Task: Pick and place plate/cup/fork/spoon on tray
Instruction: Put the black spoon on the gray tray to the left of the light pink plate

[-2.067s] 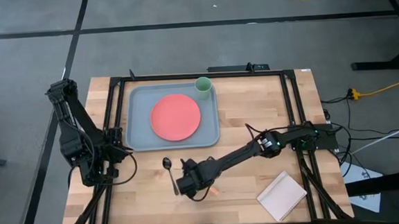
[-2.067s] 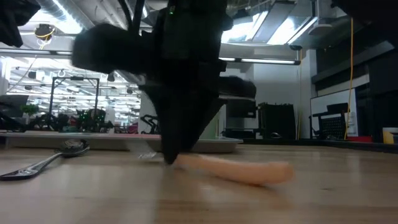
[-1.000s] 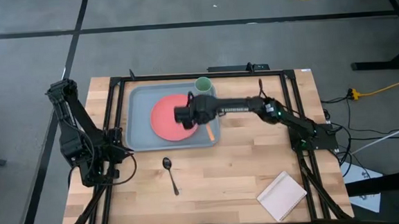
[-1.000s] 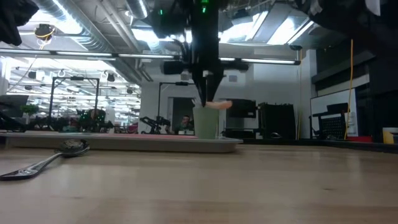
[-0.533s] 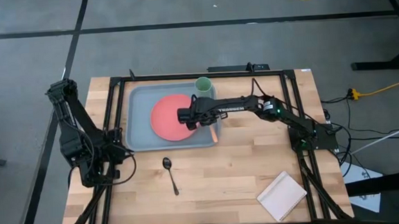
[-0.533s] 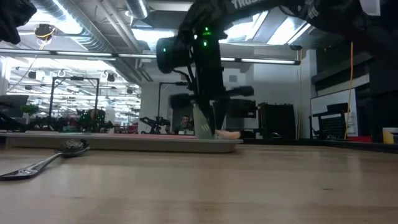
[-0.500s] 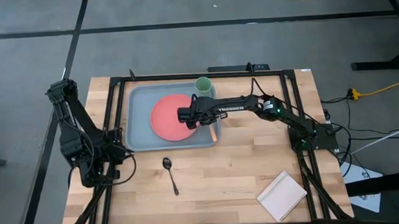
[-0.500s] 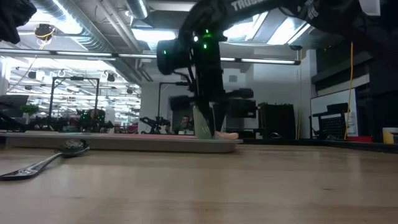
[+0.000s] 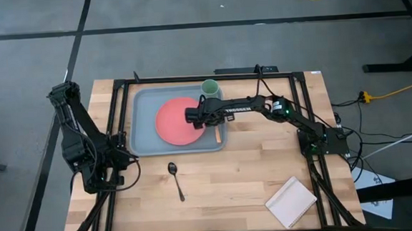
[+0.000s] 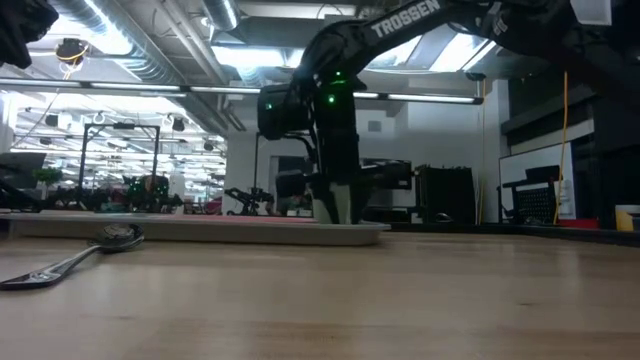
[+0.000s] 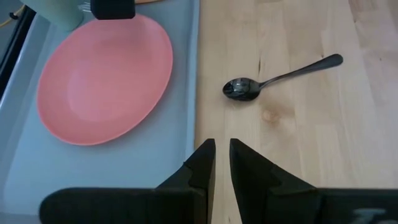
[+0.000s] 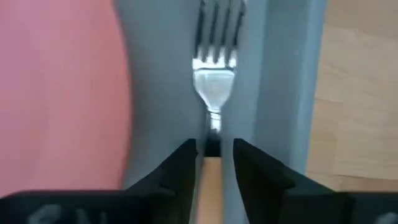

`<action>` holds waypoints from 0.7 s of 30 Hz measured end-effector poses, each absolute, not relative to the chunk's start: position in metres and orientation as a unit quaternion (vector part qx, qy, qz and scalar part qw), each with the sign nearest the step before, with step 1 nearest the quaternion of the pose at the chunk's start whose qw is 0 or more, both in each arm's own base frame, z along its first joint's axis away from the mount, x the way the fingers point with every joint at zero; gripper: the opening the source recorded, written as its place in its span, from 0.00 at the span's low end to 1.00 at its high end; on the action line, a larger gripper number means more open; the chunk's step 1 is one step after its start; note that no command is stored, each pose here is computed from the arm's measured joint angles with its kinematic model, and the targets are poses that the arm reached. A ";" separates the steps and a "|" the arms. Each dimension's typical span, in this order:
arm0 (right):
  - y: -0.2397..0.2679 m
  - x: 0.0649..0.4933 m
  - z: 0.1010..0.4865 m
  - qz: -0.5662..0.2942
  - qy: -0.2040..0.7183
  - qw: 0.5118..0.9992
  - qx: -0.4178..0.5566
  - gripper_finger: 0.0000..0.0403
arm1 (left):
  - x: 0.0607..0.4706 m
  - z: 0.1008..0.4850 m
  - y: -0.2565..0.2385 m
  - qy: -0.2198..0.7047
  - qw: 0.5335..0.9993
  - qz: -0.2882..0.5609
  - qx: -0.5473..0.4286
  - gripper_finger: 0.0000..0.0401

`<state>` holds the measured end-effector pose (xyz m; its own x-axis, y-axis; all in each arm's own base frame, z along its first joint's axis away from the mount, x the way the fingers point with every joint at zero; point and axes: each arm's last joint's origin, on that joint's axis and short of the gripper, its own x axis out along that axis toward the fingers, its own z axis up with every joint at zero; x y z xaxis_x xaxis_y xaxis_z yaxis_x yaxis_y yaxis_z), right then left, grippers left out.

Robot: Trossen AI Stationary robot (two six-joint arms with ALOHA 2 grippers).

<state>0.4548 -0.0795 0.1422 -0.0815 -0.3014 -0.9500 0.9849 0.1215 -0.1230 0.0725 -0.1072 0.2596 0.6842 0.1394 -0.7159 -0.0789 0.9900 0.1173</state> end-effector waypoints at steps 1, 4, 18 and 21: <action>-0.080 0.456 0.145 -0.558 0.475 0.579 0.356 0.29 | 0.072 0.260 -0.107 0.393 0.917 0.060 0.039 0.10; -0.080 0.457 0.154 -0.562 0.471 0.583 0.349 0.30 | 0.072 0.260 -0.107 0.392 0.917 0.060 0.039 0.10; -0.026 0.477 0.232 -0.306 0.582 0.709 0.254 0.30 | 0.072 0.260 -0.107 0.393 0.917 0.059 0.043 0.10; 0.001 0.473 0.236 -0.198 0.627 0.733 0.177 0.30 | 0.072 0.260 -0.107 0.393 0.917 0.059 0.043 0.10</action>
